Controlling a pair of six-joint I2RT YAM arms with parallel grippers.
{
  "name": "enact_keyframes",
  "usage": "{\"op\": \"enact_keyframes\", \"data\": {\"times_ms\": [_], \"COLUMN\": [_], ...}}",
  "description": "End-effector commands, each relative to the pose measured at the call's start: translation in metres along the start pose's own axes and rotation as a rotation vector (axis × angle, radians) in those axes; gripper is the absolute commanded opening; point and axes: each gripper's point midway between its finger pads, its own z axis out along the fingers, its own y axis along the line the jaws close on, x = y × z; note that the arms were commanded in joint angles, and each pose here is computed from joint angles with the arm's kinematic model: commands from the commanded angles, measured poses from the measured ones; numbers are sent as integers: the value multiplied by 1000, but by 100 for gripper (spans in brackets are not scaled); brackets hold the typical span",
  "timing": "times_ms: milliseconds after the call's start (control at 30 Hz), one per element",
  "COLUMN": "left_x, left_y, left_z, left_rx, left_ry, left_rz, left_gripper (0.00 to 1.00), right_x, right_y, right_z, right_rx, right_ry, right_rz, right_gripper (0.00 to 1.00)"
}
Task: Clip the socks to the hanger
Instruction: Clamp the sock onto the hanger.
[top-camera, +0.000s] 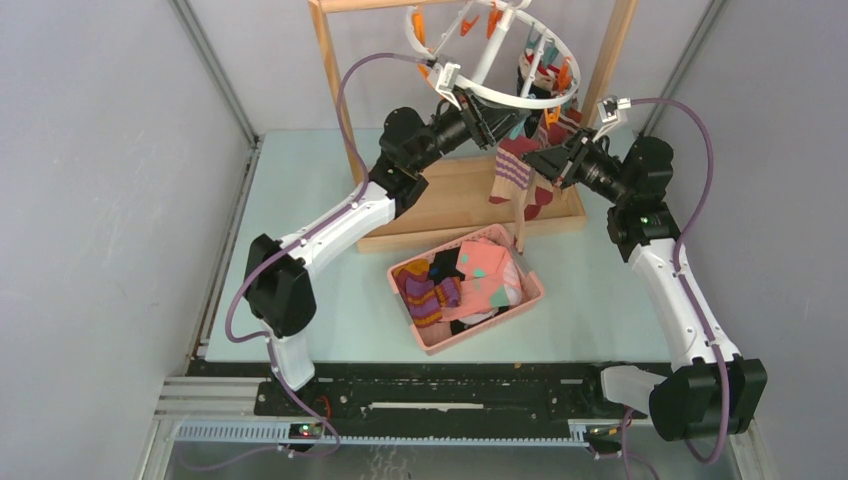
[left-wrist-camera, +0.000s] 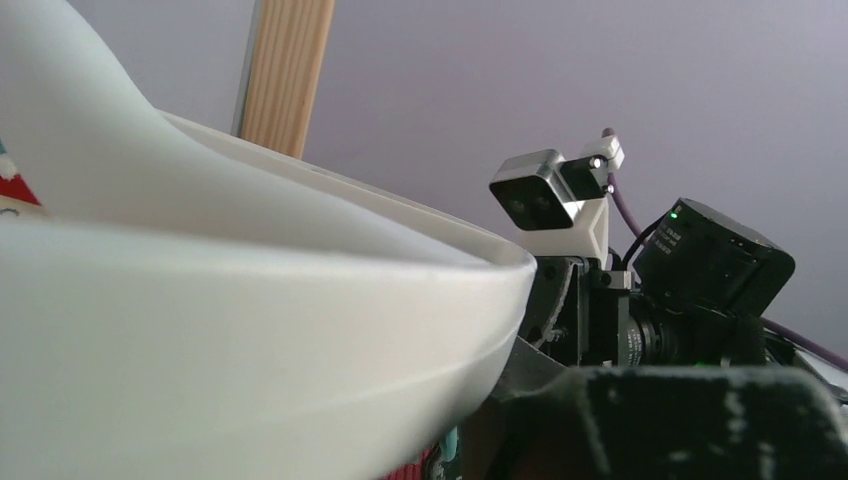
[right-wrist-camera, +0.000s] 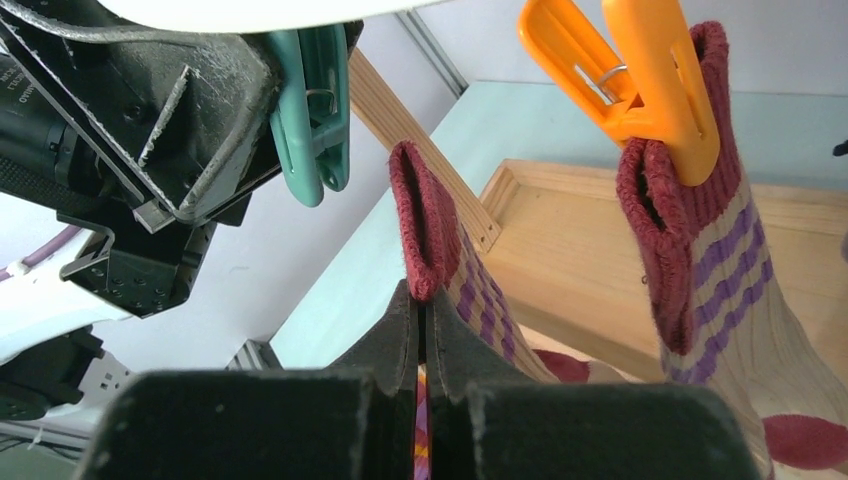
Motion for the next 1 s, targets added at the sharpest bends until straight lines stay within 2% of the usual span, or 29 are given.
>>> {"op": "enact_keyframes", "data": {"times_ms": [0,400,967], "left_x": [-25,-26,-28], "left_y": [-18,-20,-24], "left_z": [1,1,-2], "left_rx": [63,82,107], "left_ry": [-61,-62,-71], "left_rz": [12,1,-16], "left_gripper": [12,12,13], "right_x": [-19,-16,-20], "right_y": [24,48,58], "right_z": [-1,0,4], "right_rx": [-70,-163,-239], "right_ry": [-33,-21,-23], "right_rz": [-46,-105,-73], "right_gripper": [0,0,0]}}
